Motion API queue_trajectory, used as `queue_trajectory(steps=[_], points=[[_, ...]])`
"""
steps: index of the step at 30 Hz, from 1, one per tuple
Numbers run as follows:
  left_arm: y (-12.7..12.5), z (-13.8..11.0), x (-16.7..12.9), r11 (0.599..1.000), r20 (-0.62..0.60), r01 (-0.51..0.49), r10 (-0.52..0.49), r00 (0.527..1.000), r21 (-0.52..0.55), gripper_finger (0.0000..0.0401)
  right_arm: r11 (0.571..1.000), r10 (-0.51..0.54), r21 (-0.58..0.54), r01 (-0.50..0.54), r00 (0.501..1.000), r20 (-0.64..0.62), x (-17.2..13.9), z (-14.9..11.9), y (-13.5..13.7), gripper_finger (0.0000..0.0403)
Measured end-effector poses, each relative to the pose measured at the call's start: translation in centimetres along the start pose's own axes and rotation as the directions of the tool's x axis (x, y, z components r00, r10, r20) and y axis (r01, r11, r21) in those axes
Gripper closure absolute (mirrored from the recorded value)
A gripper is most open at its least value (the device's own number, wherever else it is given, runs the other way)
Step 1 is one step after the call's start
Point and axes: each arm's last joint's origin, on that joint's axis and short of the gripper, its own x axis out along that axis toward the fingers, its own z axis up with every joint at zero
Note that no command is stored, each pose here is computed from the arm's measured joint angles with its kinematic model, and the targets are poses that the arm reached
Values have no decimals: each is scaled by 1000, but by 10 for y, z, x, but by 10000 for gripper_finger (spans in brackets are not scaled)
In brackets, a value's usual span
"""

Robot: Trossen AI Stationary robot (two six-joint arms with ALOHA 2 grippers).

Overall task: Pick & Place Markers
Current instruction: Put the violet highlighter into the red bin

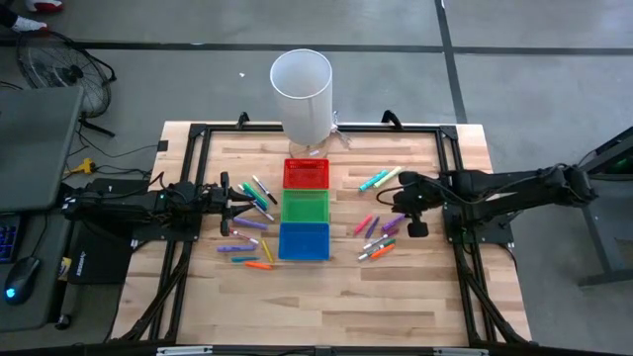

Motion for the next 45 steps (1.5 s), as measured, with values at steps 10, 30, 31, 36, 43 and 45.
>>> queue_trajectory(steps=[10,30,31,36,43,45], points=[[0,0,0,1000,0,0,0,1000,0,316,999,36,-9,-39,969,-246,18,13,-3,325],[0,0,0,1000,-1,0,0,1000,0,316,983,15,-147,-110,848,-529,40,-2,-2,219],[0,0,0,1000,-1,0,0,1000,0,316,980,13,-160,-116,847,-531,41,-3,-2,218],[0,0,0,1000,-1,0,0,1000,0,316,968,23,-201,-152,848,-529,43,-2,-2,218],[0,0,0,1000,0,0,0,1000,0,316,965,62,-179,-193,830,-555,58,-2,-1,217],[0,0,0,1000,0,0,0,1000,0,316,965,69,-171,-197,824,-562,63,-3,-2,218]])
